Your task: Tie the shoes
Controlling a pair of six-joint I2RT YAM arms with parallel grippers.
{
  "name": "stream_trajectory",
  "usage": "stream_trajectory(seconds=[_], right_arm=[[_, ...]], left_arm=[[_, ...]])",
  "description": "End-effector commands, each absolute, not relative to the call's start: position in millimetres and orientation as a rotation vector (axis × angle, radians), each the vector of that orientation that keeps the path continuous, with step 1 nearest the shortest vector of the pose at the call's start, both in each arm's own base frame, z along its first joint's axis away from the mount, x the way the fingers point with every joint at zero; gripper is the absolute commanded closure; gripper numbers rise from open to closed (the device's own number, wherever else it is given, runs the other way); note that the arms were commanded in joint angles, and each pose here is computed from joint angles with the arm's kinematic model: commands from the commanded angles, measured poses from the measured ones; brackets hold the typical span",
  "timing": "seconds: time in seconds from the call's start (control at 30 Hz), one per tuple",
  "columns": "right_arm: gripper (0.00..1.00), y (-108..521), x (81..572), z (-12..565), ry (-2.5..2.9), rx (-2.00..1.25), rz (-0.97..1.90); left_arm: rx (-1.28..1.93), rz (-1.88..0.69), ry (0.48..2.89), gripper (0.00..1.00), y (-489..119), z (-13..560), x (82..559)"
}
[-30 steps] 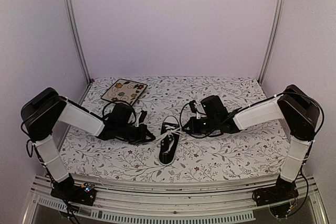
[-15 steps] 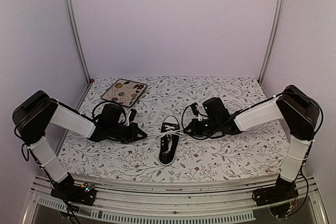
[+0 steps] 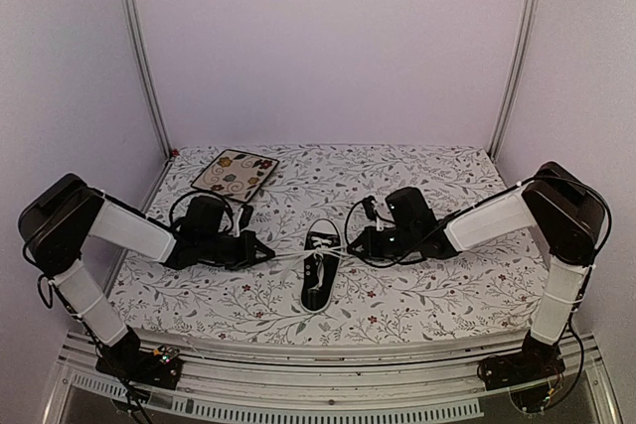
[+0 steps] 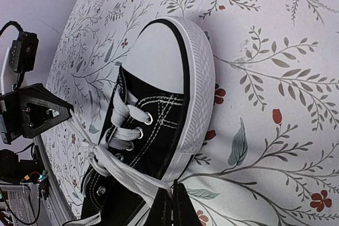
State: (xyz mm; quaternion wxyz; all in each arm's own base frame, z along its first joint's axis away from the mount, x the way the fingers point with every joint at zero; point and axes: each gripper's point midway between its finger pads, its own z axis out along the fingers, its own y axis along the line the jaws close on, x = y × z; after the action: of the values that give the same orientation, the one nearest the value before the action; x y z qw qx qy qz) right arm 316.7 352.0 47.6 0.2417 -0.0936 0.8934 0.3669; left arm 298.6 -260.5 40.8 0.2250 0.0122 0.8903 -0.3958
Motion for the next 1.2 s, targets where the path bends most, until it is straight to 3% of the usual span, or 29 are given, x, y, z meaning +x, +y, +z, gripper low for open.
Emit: stream_trajectory(seconds=[0.0,0.2,0.23,0.3,0.33,0.37,0.53,0.73,0.9,1.03,1.17], right_arm=[[0.98,321,336,47,2.434,-0.136,0.919],[0.97,350,320,86,2.290,-0.370,1.128],[0.91,355,318,93,2.264,-0.423,1.150],[0.62,363,309,108,2.220,-0.500,1.220],[0.49,364,306,114,2.203,-0.514,1.241],[0.41,363,302,122,2.180,-0.520,1.260],[0.17,344,305,152,2.127,-0.449,1.171],[0.08,284,339,177,2.152,-0.289,0.881],[0.03,177,374,189,2.141,-0.052,0.625],[0.02,67,383,178,2.085,0.184,0.483],[0.02,-7,375,171,2.009,0.362,0.255]], left_arm=[[-0.056,-0.972,2.517,1.00,-229,21,299],[0.107,-1.089,2.416,1.00,-257,51,308],[0.139,-1.105,2.394,0.91,-262,59,309],[0.181,-1.119,2.342,0.42,-268,76,314],[0.198,-1.119,2.310,0.10,-270,87,317],[0.209,-1.116,2.264,0.04,-269,102,319],[0.221,-1.025,2.146,0.03,-254,145,328],[0.116,-0.865,2.172,0.03,-200,148,356],[-0.170,-0.697,2.041,0.03,-79,170,377],[-0.405,-0.513,1.861,0.03,29,183,353],[-0.571,-0.159,1.729,0.03,106,186,317]])
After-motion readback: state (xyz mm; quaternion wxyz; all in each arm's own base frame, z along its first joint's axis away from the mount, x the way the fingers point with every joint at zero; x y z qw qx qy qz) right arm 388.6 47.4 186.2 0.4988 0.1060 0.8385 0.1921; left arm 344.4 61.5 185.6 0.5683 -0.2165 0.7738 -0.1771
